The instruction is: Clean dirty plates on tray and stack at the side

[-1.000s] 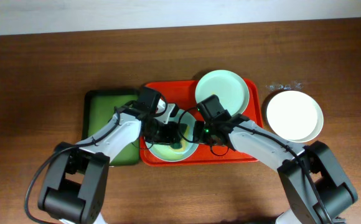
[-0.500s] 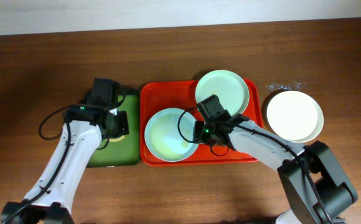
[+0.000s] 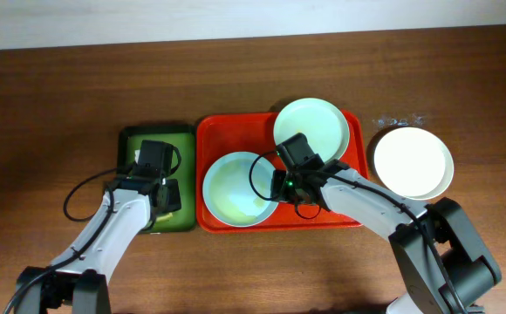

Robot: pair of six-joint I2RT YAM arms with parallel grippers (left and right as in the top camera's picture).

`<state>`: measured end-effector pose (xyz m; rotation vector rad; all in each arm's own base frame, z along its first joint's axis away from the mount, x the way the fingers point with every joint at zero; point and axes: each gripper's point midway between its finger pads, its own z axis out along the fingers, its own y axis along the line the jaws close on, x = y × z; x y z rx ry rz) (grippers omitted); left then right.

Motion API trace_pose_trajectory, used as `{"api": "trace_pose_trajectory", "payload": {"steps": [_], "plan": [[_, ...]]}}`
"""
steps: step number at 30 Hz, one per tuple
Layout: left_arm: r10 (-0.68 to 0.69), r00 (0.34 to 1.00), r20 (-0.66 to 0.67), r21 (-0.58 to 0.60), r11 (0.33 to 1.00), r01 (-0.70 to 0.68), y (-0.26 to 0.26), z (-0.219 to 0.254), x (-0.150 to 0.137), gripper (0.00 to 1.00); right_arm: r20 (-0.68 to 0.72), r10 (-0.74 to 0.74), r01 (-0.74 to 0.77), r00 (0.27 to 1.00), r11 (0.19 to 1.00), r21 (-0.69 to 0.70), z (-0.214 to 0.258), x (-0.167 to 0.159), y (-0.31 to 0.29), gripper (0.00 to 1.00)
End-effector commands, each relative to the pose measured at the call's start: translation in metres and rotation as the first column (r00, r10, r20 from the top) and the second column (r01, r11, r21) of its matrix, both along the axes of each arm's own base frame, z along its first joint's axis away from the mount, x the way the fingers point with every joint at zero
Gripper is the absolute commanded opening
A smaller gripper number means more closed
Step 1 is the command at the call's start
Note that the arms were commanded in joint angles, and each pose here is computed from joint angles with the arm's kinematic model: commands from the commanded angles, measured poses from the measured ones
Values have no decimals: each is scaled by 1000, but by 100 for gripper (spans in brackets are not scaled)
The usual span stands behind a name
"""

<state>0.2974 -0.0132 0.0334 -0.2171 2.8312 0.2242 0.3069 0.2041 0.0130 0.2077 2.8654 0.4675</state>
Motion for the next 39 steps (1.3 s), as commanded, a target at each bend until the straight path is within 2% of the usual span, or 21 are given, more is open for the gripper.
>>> {"api": "trace_pose_trajectory", "payload": {"steps": [1,2,3,4,5,6,7,8,9,11,22,31,36,39], "plan": [[20,997,71,-1,1000,-20,2,30,21,60,-20,9,-10,1000,1000,-30,-8,-5,-4,5],[31,995,98,-6,1000,-30,4,44,28,66,-20,9,-10,1000,1000,-30,-9,-5,-4,10],[43,992,121,-10,999,-42,7,56,34,70,-20,9,-10,1000,1000,-30,-8,-5,-4,21],[62,987,145,-18,998,-60,13,72,39,75,-19,9,-10,1000,999,-30,-8,-5,-4,24],[85,982,168,-28,996,-81,19,88,43,77,-20,9,-10,1000,1000,-30,-9,-5,-4,25],[103,977,186,-42,994,-97,24,101,46,86,-20,9,-10,1000,1000,-30,-9,-5,-4,25],[123,971,204,-83,991,-108,26,114,49,90,-20,9,-10,1000,999,-30,-9,-5,-4,25],[146,964,220,-147,982,-115,25,125,52,100,-19,9,-9,1000,1000,-30,-8,-5,-4,25],[173,957,232,-232,965,-119,18,132,53,99,-14,6,-7,1000,999,-35,-8,-4,-4,25],[173,959,225,-270,957,-109,13,133,51,99,0,-3,3,1000,998,-57,-9,-1,-8,25],[173,959,223,-271,956,-109,13,133,51,99,3,-6,6,1000,998,-61,-9,0,-9,23],[173,959,223,-270,957,-109,13,133,51,99,-23,-18,16,1000,997,-76,-21,-3,-11,4],[173,959,224,-270,957,-109,13,133,51,99,-33,-14,13,999,999,-47,-16,-4,-8,4],[173,959,224,-270,957,-110,13,133,51,99,-29,-27,27,999,1000,-17,4,-1,-10,4]]}}
